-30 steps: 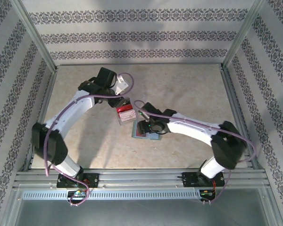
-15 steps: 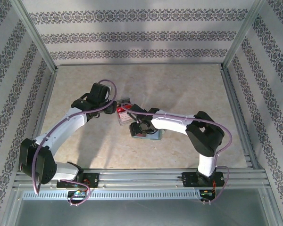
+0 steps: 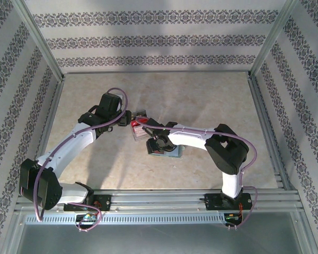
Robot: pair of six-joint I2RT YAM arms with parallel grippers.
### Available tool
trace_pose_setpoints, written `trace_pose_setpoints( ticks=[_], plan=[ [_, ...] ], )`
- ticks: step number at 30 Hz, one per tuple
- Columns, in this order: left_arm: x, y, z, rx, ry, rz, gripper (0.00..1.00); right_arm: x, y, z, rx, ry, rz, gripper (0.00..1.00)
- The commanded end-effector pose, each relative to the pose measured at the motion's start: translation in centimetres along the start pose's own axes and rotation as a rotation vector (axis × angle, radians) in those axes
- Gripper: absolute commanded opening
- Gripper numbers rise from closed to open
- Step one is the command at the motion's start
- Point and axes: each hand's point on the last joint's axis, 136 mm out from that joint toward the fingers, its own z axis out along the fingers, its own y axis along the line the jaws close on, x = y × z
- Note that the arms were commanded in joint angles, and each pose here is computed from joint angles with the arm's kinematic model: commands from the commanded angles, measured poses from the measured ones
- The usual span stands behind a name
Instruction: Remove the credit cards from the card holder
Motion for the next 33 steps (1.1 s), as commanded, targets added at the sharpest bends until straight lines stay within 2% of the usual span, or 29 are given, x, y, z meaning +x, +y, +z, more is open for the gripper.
trace_pose_setpoints(
  ticks=[1,9,14,23,27,31,33],
  plan=[
    [-0.7,-0.4,0.0,0.026,-0.03,-0.039,0.54,2.0,-1.8,1.2,0.047,0.064,0.014,0.64],
    [-0.4,-1.0,-0.7,0.067,-0.037,-0.089,0.55,2.3,-3.1,0.6,0.023,0.053,0.051,0.56],
    [1.0,-2.8,-0.8,0.134,-0.024,-0.134,0.53,2.0,-3.6,-0.6,-0.041,0.015,0.079,0.5],
    [3.2,-6.5,-0.3,0.242,-0.008,-0.175,0.51,0.9,-3.3,-2.1,-0.349,-0.058,0.199,0.46],
    [4.0,-9.4,0.0,0.32,-0.01,-0.159,0.5,0.5,-3.3,-2.9,-0.47,-0.085,0.225,0.45],
    [5.7,-12.3,1.2,0.361,0.002,-0.13,0.38,0.5,-3.8,-3.3,-0.551,-0.105,0.248,0.45],
    [7.1,-13.3,2.1,0.341,0.026,-0.069,0.36,0.7,-4.3,-3.4,-0.571,-0.11,0.26,0.45]
  ],
)
